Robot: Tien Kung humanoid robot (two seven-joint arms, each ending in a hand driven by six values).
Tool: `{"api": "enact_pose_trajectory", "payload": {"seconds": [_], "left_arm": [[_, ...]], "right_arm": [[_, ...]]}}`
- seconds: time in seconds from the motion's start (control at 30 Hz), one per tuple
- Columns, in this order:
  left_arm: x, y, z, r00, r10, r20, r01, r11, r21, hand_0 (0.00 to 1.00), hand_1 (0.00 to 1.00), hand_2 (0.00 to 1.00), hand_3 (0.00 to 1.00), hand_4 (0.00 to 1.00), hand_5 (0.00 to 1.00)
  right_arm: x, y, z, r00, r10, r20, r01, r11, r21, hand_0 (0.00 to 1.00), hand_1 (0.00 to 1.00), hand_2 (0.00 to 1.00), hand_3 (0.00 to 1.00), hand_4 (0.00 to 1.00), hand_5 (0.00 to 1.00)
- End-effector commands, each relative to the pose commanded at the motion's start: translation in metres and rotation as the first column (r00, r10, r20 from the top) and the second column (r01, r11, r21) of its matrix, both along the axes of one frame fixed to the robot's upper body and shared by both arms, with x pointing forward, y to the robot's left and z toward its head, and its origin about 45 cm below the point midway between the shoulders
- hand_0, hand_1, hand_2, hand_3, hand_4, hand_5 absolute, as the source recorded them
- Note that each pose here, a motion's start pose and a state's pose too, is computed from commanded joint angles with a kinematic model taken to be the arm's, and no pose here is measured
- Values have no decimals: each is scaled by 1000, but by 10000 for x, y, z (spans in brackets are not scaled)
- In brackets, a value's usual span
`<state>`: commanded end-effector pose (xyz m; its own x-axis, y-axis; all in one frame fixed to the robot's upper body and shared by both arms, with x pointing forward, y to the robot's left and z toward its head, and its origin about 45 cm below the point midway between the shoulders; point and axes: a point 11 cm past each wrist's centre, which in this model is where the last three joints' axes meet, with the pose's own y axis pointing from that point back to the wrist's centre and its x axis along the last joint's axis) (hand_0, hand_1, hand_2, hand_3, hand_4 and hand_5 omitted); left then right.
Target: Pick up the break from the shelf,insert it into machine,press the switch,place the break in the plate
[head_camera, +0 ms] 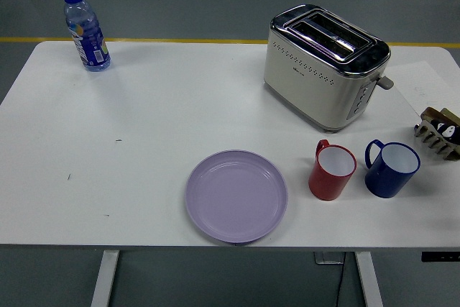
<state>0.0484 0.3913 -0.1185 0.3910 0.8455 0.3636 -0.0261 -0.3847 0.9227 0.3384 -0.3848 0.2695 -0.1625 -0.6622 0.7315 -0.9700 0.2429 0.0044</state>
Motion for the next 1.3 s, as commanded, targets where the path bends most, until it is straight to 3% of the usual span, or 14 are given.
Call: {"api": "enact_pose_trajectory", "payload": {"seconds": [0.17,0.37,0.4,0.43,0.87,1.2,1.23,1.3], "left_arm": [[5,-2,0,1000,-1,0,1,1000,0,605,472,453,572,351,989],[13,-3,1,1000,-2,1,2,1000,0,605,472,453,571,346,984],[15,-2,2,1000,-1,2,1,1000,1,605,472,453,571,346,984],[18,-2,2,1000,-1,3,1,1000,1,605,470,453,570,344,980],[37,-1,5,1000,-3,5,3,1000,2,603,469,447,567,335,967],[32,-1,4,1000,-6,2,6,1000,2,602,468,447,565,335,965],[33,0,5,1000,-6,2,6,1000,3,601,467,448,564,335,964],[36,-2,5,1000,-6,2,6,1000,2,601,467,448,564,335,964]], "right_arm": [[54,44,-7,1000,-7,-18,4,986,-168,944,858,888,887,862,56],[122,72,7,999,-38,-29,25,929,-368,917,846,868,876,857,62],[135,84,3,999,-40,-33,25,929,-369,917,846,868,876,857,62],[147,96,-4,998,-42,-39,25,930,-366,849,802,833,860,852,75],[194,226,-74,997,-29,-65,8,955,-297,838,787,819,856,843,94],[313,165,-229,986,-101,-130,48,931,-361,820,770,801,852,841,96],[332,149,-246,984,-114,-139,55,926,-373,773,687,695,809,836,98],[354,124,-268,980,-132,-147,66,919,-388,773,687,695,809,836,98]]}}
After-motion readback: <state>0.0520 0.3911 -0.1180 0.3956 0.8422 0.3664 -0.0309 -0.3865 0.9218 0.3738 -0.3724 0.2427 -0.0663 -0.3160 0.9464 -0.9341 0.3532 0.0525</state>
